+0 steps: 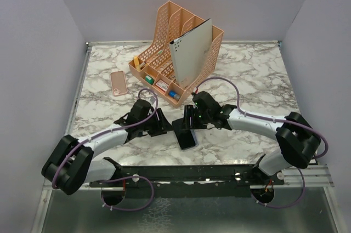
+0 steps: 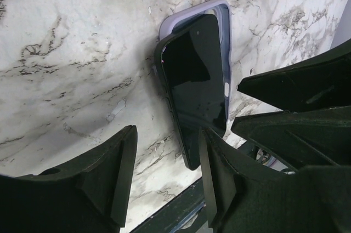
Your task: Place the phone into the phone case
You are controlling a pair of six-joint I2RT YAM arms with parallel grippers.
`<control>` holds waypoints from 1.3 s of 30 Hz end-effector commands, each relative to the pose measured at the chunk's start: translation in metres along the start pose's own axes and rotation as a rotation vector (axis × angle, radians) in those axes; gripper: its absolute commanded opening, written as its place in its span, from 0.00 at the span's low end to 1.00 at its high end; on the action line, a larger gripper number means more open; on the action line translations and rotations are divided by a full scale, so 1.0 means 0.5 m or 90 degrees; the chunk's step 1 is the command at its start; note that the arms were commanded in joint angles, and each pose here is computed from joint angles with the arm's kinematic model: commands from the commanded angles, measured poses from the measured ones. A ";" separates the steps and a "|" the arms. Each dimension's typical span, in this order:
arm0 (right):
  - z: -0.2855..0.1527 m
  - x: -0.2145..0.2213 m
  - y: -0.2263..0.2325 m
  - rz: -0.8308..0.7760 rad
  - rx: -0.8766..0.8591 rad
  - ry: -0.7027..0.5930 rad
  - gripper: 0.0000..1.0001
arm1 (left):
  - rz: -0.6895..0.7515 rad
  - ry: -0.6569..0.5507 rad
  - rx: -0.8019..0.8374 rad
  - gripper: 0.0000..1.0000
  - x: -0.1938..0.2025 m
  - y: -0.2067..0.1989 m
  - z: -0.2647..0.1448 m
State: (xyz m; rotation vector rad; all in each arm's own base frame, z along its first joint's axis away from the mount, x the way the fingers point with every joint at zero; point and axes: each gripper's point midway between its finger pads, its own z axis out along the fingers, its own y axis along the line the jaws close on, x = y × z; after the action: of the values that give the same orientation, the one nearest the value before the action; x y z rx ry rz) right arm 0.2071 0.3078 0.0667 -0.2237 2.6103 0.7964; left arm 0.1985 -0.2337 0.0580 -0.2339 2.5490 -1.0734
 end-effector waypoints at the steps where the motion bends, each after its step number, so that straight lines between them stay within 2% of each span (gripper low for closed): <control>1: -0.010 -0.008 -0.020 -0.031 0.030 -0.014 0.55 | 0.001 0.016 0.028 0.54 0.007 -0.023 0.014; 21: -0.005 0.022 -0.086 -0.025 0.024 -0.002 0.55 | 0.016 0.024 -0.001 0.50 0.037 -0.030 0.063; 39: 0.008 0.054 -0.073 -0.011 -0.052 0.016 0.46 | 0.034 0.021 0.006 0.31 0.029 -0.060 0.079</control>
State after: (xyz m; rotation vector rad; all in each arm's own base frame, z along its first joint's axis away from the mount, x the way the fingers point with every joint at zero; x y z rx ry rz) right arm 0.1957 0.2727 0.0275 -0.2699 2.6287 0.8192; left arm 0.1911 -0.2748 0.0404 -0.1667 2.6057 -1.0699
